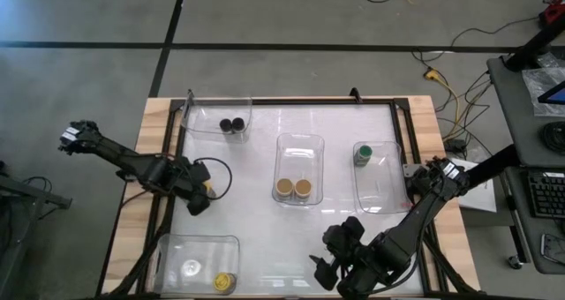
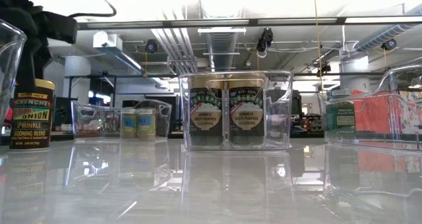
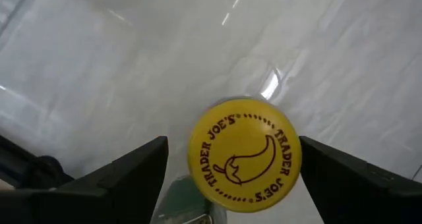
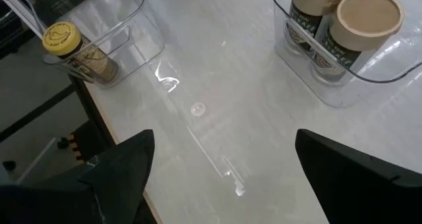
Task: Sort spices by type
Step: Put the yellow seasoning bottle into the bottom left transparent bin
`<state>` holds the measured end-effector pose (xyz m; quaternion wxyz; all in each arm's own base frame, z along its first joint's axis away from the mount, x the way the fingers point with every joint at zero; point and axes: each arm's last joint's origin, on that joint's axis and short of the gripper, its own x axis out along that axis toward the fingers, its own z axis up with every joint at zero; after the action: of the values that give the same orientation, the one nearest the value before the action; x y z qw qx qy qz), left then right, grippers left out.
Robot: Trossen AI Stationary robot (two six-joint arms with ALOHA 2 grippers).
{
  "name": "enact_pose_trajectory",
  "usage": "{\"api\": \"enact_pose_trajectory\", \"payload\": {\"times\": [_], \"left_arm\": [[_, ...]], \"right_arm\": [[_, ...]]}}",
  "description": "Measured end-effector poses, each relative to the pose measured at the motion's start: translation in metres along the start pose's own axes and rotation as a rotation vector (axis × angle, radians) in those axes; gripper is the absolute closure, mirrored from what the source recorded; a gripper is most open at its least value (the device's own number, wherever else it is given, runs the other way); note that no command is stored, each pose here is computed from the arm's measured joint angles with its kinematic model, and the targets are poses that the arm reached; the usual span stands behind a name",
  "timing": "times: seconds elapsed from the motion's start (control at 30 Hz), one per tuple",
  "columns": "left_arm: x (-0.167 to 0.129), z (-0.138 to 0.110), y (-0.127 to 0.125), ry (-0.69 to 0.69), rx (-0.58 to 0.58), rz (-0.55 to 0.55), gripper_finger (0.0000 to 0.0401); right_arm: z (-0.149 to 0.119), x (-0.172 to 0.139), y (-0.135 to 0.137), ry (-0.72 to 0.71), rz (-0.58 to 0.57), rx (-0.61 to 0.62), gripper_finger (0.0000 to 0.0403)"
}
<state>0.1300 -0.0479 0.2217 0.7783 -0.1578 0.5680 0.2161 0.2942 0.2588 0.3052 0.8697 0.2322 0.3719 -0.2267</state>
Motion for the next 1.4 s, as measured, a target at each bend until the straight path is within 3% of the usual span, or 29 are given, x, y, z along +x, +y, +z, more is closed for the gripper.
{"api": "enact_pose_trajectory", "payload": {"times": [0.1, 0.4, 0.63, 1.07, 1.2, 1.4], "left_arm": [[0.003, 0.0, -0.002, 0.009, -0.001, -0.038, 0.0099], [0.005, 0.003, -0.006, -0.035, -0.023, -0.056, 0.0185], [0.002, 0.004, -0.007, -0.024, -0.014, -0.071, 0.0181], [-0.1, 0.038, -0.024, -0.194, 0.044, -0.345, 0.0187], [-0.127, 0.035, -0.039, -0.193, 0.045, -0.435, 0.0187], [-0.155, 0.013, -0.082, -0.135, 0.206, -0.538, 0.0187]], "right_arm": [[0.0, 0.0, 0.0, 0.0, 0.0, 0.0, 0.0044], [0.0, 0.0, 0.0, 0.0, 0.0, -0.008, 0.0044], [0.0, 0.0, 0.0, 0.0, 0.0, -0.008, 0.0044], [0.0, 0.0, 0.0, 0.001, 0.0, -0.021, 0.0044], [0.0, 0.0, 0.0, 0.001, 0.0, -0.028, 0.0044], [0.0, 0.0, 0.0, 0.001, -0.001, -0.034, 0.0044]]}}
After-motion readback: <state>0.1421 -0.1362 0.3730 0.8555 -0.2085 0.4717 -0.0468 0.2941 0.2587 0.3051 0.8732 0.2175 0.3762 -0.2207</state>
